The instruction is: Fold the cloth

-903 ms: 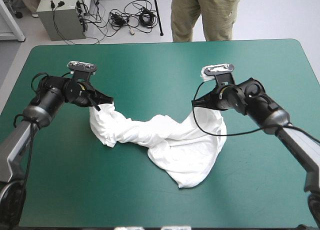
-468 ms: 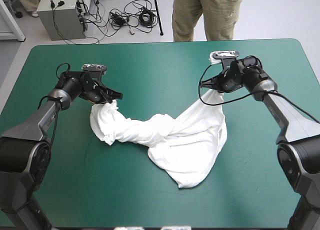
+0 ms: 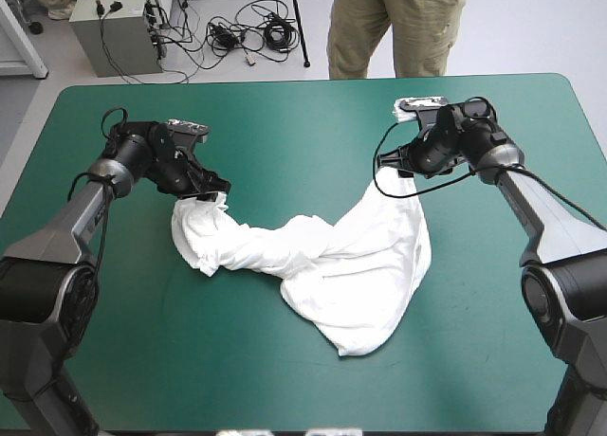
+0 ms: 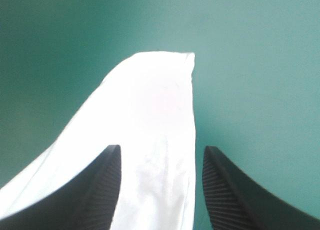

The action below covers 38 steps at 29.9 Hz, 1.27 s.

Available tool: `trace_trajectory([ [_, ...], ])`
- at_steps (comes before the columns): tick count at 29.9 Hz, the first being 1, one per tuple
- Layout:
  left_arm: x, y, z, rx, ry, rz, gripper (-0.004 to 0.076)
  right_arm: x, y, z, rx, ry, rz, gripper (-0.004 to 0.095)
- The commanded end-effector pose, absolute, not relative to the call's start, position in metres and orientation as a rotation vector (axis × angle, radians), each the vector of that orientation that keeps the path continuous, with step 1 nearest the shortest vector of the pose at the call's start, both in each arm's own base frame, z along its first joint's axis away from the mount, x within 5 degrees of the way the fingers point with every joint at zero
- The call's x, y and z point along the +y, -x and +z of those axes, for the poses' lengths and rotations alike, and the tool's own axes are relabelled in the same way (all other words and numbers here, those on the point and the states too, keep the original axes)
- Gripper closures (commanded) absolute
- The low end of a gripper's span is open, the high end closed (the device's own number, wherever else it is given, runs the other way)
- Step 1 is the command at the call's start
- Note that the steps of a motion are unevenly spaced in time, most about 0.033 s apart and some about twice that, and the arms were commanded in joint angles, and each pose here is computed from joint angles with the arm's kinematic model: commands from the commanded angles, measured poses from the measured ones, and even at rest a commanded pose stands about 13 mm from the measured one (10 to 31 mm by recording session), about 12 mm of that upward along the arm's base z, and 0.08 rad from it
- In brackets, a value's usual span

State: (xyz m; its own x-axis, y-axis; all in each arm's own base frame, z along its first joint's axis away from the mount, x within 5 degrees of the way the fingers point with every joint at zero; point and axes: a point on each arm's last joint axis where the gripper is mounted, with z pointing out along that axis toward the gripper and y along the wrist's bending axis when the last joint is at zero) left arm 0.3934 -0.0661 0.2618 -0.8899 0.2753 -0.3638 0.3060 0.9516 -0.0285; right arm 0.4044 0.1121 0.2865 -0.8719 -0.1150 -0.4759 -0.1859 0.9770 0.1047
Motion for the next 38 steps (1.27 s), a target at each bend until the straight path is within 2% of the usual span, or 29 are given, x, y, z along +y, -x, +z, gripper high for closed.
trace_trajectory([
  [1, -0.059, -0.375, 0.336, 2.582, -0.41, -0.094, 0.02, 0.106, -0.383, 0.343, 2.521, 0.243, 0.234, 0.0409],
  [8, -0.046, -0.315, 0.409, 2.439, -0.422, -0.003, 0.0232, 0.095, -0.333, 0.395, 2.497, 0.263, 0.249, 0.045],
  [13, -0.037, -0.263, 0.441, 2.362, -0.415, 0.027, 0.0232, 0.089, -0.29, 0.409, 2.528, 0.279, 0.321, 0.0462],
  [20, -0.031, -0.21, 0.421, 2.384, -0.402, -0.005, 0.0232, 0.078, -0.245, 0.406, 2.525, 0.286, 0.324, 0.0464],
  [28, -0.041, -0.214, 0.394, 2.431, -0.471, -0.036, 0.0232, 0.08, -0.239, 0.41, 2.494, 0.274, 0.396, 0.0463],
  [38, -0.07, -0.269, 0.331, 2.657, -0.63, -0.021, 0.0232, 0.081, -0.241, 0.411, 2.474, 0.268, 0.406, 0.0465],
])
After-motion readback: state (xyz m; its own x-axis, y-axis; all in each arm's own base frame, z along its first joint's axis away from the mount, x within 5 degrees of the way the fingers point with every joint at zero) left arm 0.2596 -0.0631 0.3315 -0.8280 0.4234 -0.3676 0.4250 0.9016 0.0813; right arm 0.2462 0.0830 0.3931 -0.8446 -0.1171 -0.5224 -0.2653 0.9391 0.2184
